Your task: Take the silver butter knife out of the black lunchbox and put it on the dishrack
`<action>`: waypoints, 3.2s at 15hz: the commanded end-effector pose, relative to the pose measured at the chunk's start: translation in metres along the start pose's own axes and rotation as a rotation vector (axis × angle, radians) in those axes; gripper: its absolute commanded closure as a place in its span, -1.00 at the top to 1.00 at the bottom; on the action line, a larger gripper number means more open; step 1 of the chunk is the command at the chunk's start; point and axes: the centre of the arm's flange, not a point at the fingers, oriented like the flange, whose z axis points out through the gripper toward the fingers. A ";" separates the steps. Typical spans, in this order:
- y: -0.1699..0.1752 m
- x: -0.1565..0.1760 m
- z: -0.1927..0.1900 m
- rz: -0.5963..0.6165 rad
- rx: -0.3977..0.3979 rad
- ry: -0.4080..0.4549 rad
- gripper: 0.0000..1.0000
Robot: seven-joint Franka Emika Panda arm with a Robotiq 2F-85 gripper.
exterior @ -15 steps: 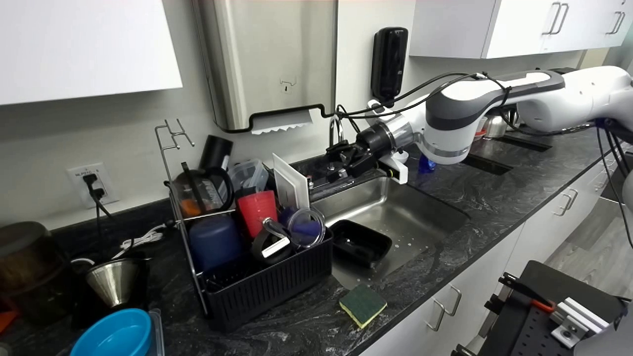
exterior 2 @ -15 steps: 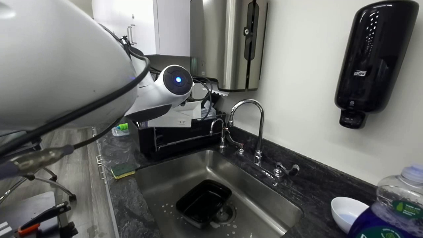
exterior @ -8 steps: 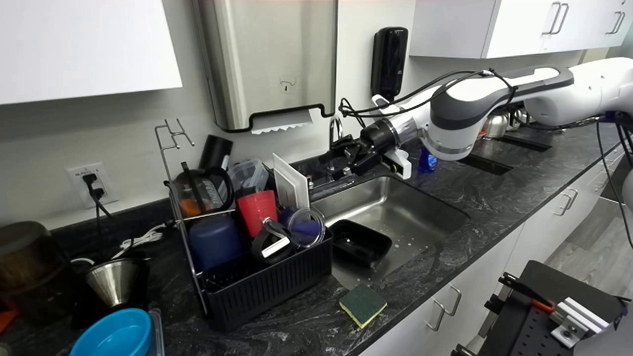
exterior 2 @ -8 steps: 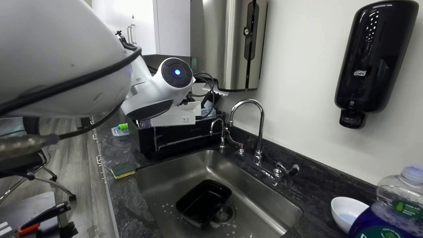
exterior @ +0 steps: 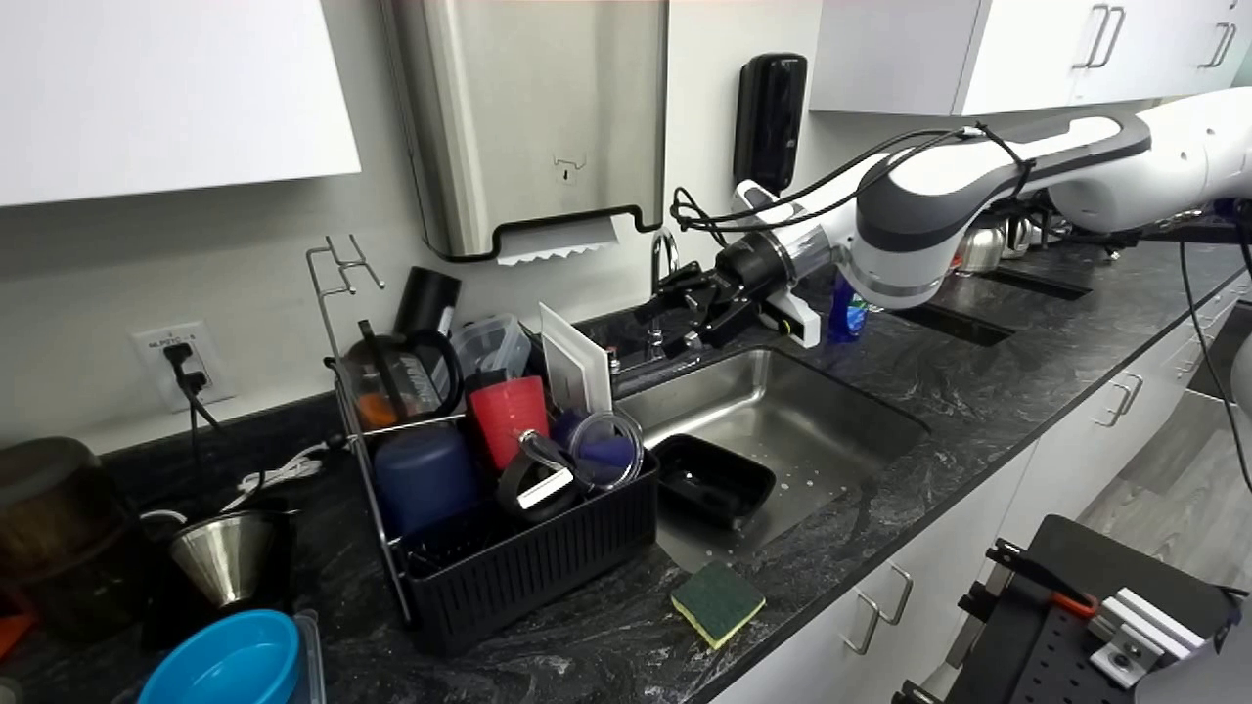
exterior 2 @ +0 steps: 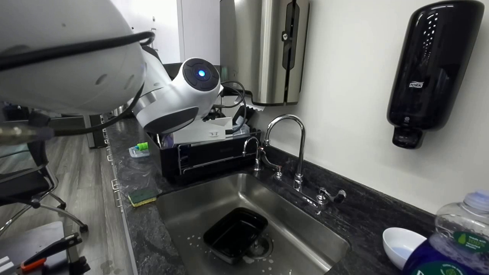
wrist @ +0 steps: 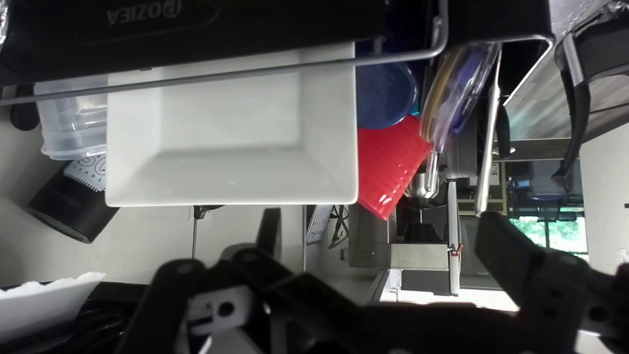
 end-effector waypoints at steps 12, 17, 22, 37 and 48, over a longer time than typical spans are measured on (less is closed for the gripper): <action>-0.013 0.012 -0.009 -0.064 0.019 -0.237 1.00; -0.014 0.018 -0.010 -0.092 0.009 -0.297 1.00; -0.011 0.022 -0.016 -0.077 -0.039 -0.360 1.00; -0.007 0.025 -0.027 0.030 -0.125 -0.479 1.00; -0.003 0.018 -0.044 0.177 -0.171 -0.485 1.00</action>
